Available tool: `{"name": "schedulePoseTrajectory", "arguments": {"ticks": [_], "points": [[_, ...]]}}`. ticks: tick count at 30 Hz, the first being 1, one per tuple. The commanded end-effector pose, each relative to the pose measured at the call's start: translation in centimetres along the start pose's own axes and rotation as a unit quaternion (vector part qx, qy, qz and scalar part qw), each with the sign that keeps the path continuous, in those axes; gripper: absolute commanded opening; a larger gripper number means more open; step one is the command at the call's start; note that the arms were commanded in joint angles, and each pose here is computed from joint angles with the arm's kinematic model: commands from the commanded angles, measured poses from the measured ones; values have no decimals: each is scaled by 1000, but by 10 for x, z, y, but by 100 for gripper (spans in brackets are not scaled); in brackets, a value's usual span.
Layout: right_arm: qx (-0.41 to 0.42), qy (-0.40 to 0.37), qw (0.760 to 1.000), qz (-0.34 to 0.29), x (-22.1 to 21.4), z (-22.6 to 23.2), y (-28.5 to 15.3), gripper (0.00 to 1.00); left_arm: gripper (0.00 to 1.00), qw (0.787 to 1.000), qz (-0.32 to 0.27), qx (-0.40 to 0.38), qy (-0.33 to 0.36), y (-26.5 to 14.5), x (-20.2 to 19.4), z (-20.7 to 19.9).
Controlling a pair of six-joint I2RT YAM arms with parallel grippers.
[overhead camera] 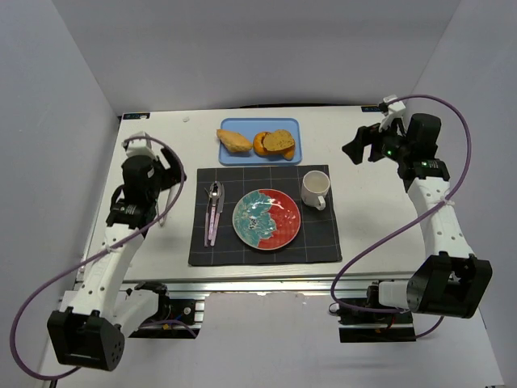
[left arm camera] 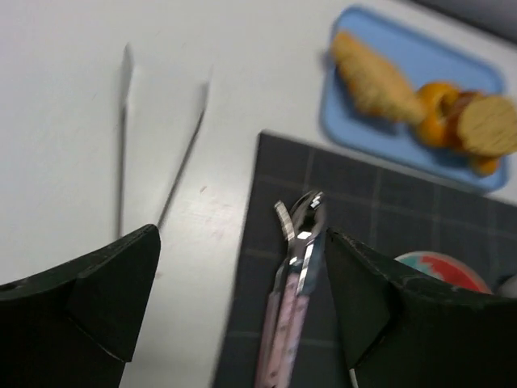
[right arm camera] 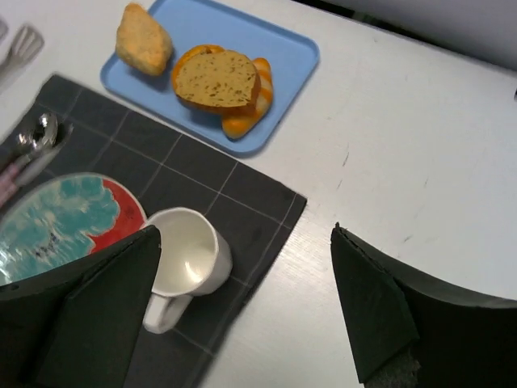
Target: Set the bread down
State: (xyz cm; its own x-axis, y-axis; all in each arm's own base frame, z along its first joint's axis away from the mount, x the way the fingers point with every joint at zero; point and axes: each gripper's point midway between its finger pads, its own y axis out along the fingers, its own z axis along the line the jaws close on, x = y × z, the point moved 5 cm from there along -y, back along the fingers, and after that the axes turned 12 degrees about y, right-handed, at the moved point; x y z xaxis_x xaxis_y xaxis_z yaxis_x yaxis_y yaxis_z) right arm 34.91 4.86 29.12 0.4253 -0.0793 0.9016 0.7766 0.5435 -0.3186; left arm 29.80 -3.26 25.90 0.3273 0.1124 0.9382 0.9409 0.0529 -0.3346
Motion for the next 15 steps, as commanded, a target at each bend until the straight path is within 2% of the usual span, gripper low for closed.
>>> {"name": "schedulePoseTrajectory", "arguments": {"ticks": [1,2,3,4,5,6,7,8,9,10,11,12,13,15], "points": [[71,-106,992,-13,-2,3,1,89,90,995,73,50,36,-19,-41,28],[196,-163,967,-6,-13,27,-6,88,67,993,90,66,42,-21,-48,35],[236,-210,949,-3,-22,33,-7,74,47,991,100,72,46,-21,-54,39],[276,-257,926,-17,-28,40,-4,68,25,990,110,75,51,-20,-58,42],[330,-239,913,-15,-39,55,-8,56,4,987,125,87,50,-16,-64,49],[349,-254,902,-14,-44,62,1,32,0,987,136,75,50,-13,-67,49],[370,-241,897,-4,-52,70,0,25,0,986,143,64,58,-9,-69,50],[383,-259,887,3,-57,79,5,23,0,985,151,71,52,-5,-69,59],[403,-248,880,23,-68,92,9,28,11,981,179,50,62,4,-78,59],[409,-244,879,32,-71,97,10,41,29,979,190,50,59,9,-80,61],[419,-245,873,42,-77,107,12,69,67,974,207,53,75,17,-81,64],[421,-246,872,47,-80,111,13,76,67,972,212,55,85,20,-80,67],[420,-247,872,50,-82,114,13,80,80,970,212,51,108,24,-79,69],[413,-246,876,49,-84,118,13,84,85,964,227,43,130,34,-84,71]]}}
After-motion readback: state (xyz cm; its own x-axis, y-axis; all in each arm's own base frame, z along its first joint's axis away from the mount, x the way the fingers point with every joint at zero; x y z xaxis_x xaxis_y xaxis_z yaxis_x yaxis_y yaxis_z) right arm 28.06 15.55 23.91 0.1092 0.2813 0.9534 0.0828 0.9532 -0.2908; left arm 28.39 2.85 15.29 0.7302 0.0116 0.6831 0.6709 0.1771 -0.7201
